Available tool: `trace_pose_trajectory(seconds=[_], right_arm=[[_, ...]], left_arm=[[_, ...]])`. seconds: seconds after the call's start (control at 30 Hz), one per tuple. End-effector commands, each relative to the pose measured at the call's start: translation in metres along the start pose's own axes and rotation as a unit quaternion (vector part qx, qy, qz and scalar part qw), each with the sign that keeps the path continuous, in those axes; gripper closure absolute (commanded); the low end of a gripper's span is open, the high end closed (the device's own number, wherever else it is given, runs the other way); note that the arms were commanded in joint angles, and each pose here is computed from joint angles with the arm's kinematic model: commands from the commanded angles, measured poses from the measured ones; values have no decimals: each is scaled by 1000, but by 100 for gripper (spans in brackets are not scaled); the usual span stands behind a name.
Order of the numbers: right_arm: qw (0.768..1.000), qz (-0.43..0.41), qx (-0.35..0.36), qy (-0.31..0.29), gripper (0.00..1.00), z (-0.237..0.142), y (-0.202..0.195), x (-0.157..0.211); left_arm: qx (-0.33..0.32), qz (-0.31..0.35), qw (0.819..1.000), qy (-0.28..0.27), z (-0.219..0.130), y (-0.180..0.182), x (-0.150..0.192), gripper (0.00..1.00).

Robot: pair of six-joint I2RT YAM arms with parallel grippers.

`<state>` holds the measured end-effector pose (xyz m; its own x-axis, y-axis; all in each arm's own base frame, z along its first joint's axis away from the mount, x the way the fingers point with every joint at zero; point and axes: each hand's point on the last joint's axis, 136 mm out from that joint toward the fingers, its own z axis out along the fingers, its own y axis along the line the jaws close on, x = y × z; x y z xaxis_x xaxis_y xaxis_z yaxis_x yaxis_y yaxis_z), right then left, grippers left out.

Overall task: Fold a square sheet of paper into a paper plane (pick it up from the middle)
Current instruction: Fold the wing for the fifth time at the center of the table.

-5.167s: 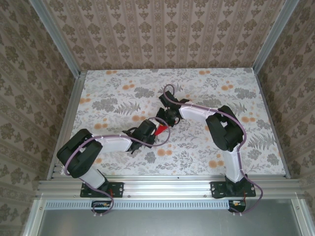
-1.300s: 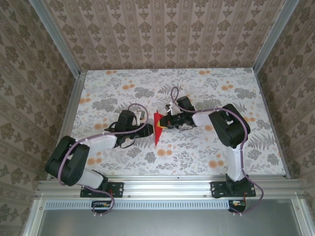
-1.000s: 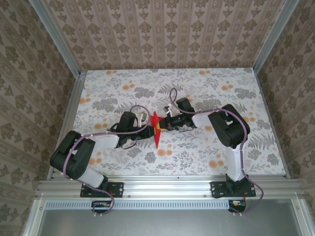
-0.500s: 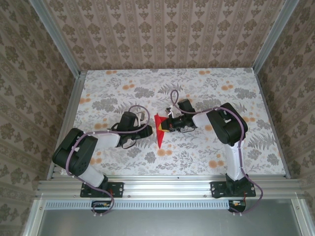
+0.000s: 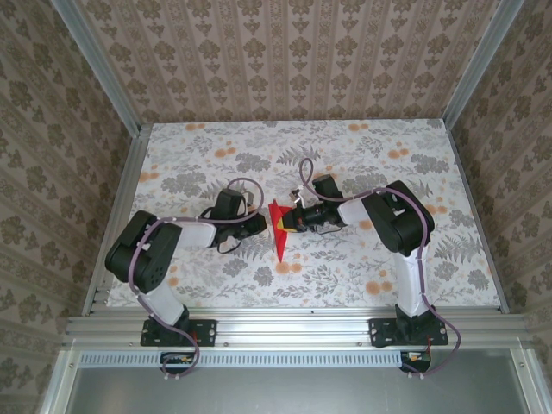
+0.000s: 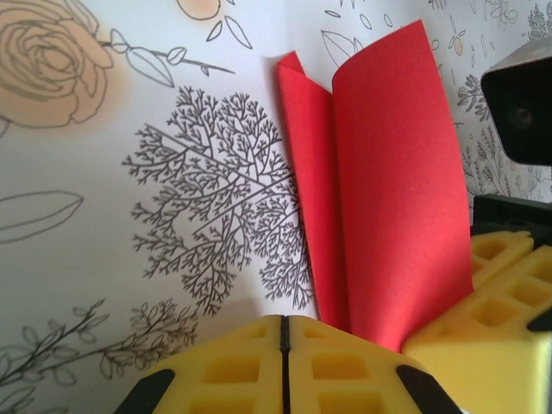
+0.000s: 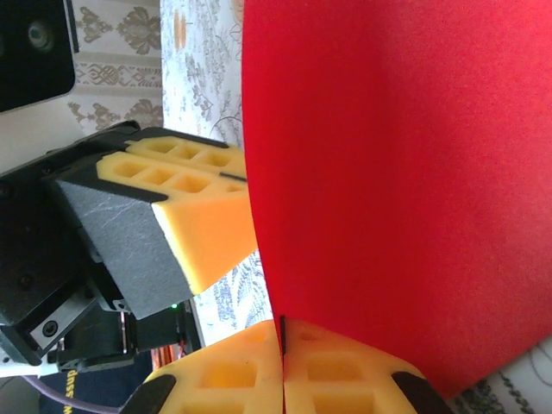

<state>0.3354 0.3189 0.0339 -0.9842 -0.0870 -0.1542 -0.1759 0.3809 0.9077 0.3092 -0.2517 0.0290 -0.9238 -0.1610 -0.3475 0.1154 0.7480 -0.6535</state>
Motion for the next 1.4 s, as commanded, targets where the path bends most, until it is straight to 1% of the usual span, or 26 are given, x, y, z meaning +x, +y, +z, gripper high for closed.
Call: trace_pose_trajectory(seconds=[0.0, 0.13, 0.37, 0.47, 0.73, 0.83, 0.93, 1.13, 1.27, 1.37], right_arm=[[1000, -13, -28, 3, 93, -4, 16, 1], [999, -14, -31, 3, 93, -5, 18, 1], [999, -16, -41, -1, 93, -6, 24, -1], [999, -15, -42, 0, 93, -6, 24, -1], [999, -15, -37, -10, 93, -6, 25, -5], [999, 0, -29, -33, 93, -7, 23, -12], [997, 21, -19, -70, 93, -9, 20, -22], [990, 50, -9, -131, 93, -10, 21, -43], [987, 65, -5, -147, 93, -11, 21, -51], [986, 78, -4, -150, 93, -11, 22, -53]], left_arm=[[19, -8, 1000, -3, 2, -12, -13, 91], [16, -6, 1000, -2, 5, -12, -16, 90], [-4, -10, 1000, 18, 16, -1, -11, 91], [-2, -8, 1000, 25, 20, 0, -9, 91], [-13, 2, 999, 38, 21, 1, -10, 90], [-9, 13, 999, 29, 9, -8, -15, 85], [-6, 23, 1000, 12, -10, -14, -16, 79], [5, 42, 999, 1, -41, -12, 12, 66], [-1, 82, 997, -8, -53, -12, 27, 59], [-20, 134, 991, -12, -56, -16, 34, 55]])
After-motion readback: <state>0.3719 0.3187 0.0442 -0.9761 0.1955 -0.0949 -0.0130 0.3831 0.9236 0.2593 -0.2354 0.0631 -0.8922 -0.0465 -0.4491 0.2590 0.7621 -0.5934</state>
